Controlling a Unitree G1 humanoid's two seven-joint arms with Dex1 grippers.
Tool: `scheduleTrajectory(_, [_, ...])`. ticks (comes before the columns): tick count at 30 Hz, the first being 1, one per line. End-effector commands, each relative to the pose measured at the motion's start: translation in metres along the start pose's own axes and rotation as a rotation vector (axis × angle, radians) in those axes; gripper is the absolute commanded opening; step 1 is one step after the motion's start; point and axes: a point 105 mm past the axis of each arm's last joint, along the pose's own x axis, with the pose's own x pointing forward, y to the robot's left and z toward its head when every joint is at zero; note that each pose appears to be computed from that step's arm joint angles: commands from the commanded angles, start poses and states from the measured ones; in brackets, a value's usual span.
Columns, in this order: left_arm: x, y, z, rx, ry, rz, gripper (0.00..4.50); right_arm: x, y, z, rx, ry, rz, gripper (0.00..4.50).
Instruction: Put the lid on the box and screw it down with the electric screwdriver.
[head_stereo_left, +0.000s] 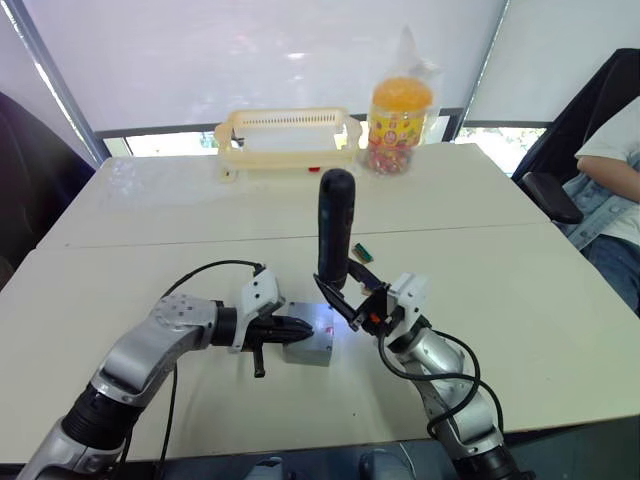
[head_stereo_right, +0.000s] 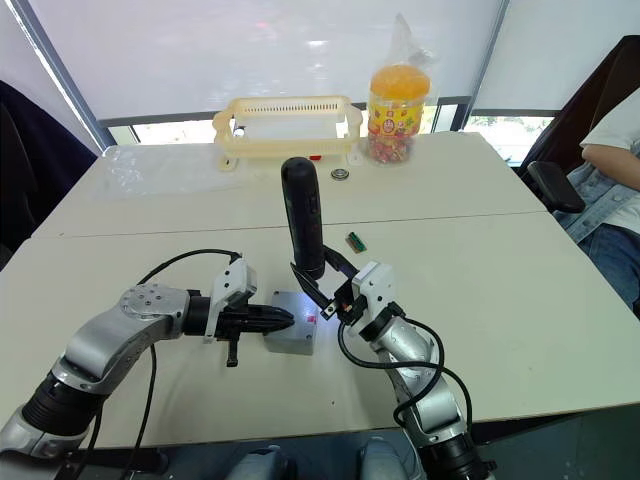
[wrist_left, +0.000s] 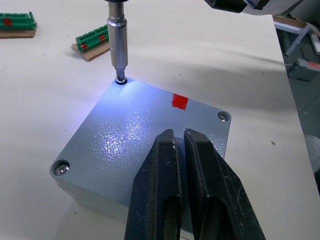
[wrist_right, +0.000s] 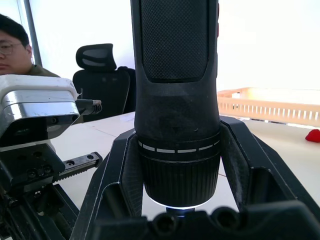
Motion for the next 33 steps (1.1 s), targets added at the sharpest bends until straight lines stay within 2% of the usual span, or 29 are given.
scheduleTrajectory(1, [-0.002, 0.0, -0.003, -0.003, 0.025, 0.0, 0.26, -0.014, 0.003, -0.044, 0.063, 0.18, -0.002, 1.78])
scheduleTrajectory(27, [0.0, 0.001, -0.001, -0.007, 0.022, 0.005, 0.26, -0.011, -0.001, -0.049, 0.056, 0.187, 0.014, 1.78])
scheduleTrajectory(31, [0.001, 0.001, -0.001, -0.008, 0.021, 0.006, 0.26, -0.001, -0.01, -0.026, 0.053, 0.11, -0.017, 1.78])
scheduleTrajectory(33, [0.002, 0.0, -0.004, -0.011, 0.033, 0.001, 0.26, 0.009, -0.02, 0.007, 0.045, 0.017, -0.037, 1.78])
